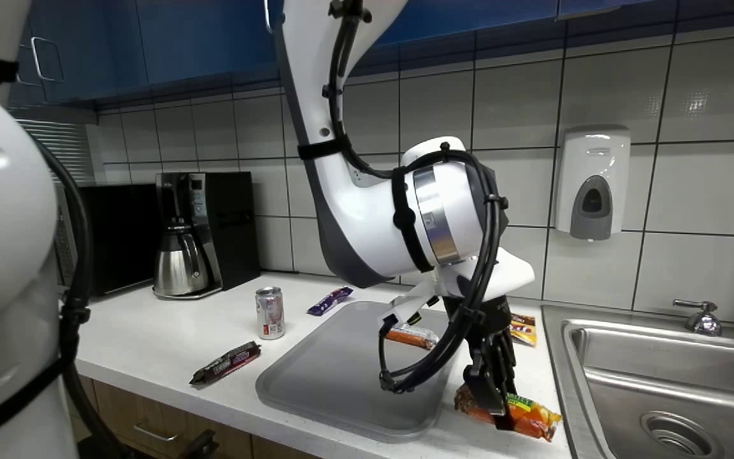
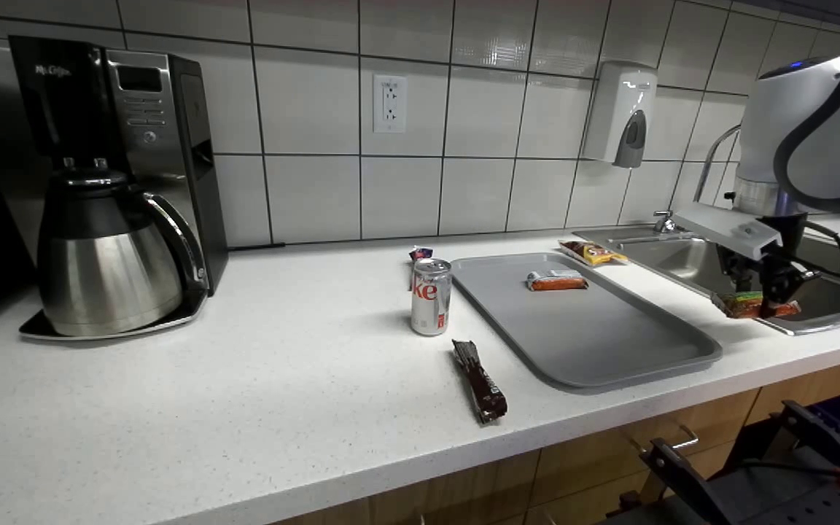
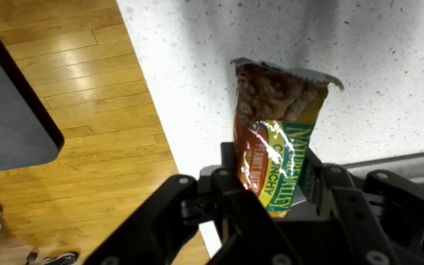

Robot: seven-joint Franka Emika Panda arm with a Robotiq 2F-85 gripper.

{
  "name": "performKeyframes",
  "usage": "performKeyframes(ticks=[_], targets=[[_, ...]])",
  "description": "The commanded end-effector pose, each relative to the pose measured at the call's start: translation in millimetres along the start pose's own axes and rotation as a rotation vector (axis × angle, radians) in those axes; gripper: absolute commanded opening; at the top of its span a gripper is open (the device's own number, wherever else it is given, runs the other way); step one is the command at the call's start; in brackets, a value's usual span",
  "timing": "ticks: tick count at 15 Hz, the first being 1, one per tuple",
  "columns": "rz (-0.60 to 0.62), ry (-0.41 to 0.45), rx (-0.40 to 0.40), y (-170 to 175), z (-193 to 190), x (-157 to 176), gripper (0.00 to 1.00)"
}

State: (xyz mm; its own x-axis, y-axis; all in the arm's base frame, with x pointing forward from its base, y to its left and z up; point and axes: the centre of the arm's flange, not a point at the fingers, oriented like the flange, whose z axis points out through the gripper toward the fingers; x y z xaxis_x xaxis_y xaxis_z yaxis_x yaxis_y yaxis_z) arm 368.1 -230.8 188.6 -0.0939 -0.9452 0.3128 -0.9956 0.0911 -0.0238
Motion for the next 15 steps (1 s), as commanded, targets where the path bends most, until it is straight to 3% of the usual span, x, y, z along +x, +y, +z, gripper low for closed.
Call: performKeyframes(ticks=[1, 7, 8, 9, 10, 13, 15], targets=[[-0.024, -0.008, 0.008, -14, 16, 9, 0.18], [-0.037, -0.011, -0.001, -21, 30, 10, 0.18], [-0.04, -0.01, -0.004, -22, 31, 10, 0.68], [-0.035, -0.011, -0.006, -22, 32, 10, 0.64], [-0.038, -0.012, -0.009, -22, 32, 11, 0.76], [-0.036, -0.021, -0.008, -23, 30, 12, 0.98], [-0.038, -0.024, -0.005, -24, 26, 13, 1.0]])
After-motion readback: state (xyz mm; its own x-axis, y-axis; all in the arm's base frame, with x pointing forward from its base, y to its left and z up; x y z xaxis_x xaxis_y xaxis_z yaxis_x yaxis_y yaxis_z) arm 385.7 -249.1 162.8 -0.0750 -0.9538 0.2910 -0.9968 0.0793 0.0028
